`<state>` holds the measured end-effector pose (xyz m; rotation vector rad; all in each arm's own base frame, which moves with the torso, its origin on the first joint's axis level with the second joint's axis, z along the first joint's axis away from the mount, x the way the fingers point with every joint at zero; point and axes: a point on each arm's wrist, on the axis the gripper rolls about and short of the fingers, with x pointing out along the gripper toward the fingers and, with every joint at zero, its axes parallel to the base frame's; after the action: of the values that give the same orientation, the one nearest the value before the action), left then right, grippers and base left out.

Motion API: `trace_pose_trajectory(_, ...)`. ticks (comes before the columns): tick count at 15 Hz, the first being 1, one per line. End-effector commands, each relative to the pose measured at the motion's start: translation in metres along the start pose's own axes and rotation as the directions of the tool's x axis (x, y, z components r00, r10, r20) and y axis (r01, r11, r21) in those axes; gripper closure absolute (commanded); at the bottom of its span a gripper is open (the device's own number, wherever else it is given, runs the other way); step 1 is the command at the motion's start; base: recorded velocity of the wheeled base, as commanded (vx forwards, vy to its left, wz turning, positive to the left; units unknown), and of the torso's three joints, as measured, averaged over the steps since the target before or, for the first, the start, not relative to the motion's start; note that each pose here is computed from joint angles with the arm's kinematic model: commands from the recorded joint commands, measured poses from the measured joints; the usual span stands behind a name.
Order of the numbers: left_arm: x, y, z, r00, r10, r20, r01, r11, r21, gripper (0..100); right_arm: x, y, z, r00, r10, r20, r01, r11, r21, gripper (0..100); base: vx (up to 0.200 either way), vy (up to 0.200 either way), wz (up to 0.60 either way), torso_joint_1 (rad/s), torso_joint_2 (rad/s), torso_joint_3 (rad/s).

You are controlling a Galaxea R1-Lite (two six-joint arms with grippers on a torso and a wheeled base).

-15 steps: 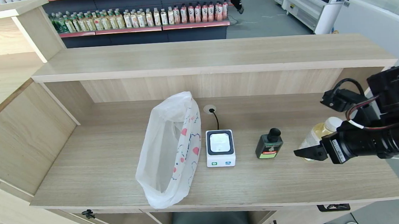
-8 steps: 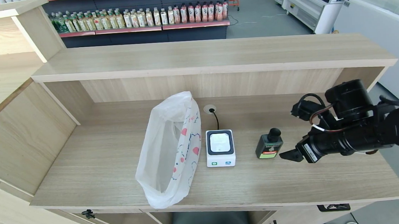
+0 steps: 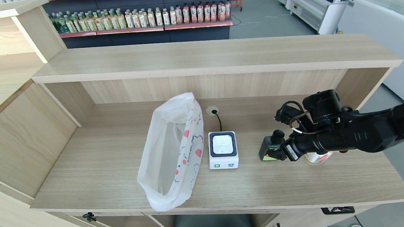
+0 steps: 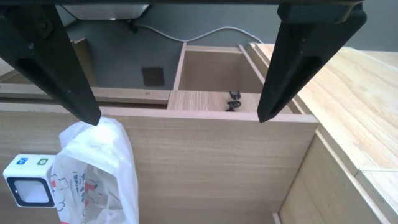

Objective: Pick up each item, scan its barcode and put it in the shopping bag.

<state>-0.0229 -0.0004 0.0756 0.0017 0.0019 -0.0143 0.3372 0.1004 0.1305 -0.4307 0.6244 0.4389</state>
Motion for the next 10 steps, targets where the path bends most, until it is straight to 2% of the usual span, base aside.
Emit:
trace_pose_trajectory(1,0.0,0.0,0.0,1.0,0.0,0.0,0.0,1.0,0.0,0,0.019,0.004,0.004,1.0,0.014,0.006,-0.014,1.0,-0.011,0,0.0,0.0,0.0,0.0,0.0,0.0)
trace_pose_trajectory(10,0.0,0.0,0.0,1.0,0.0,0.0,0.0,1.0,0.0,0,0.04,0.018,0.016,0.998,0.061,0.036,-0.059,0.997,-0.042,0,0.0,0.0,0.0,0.0,0.0,0.0)
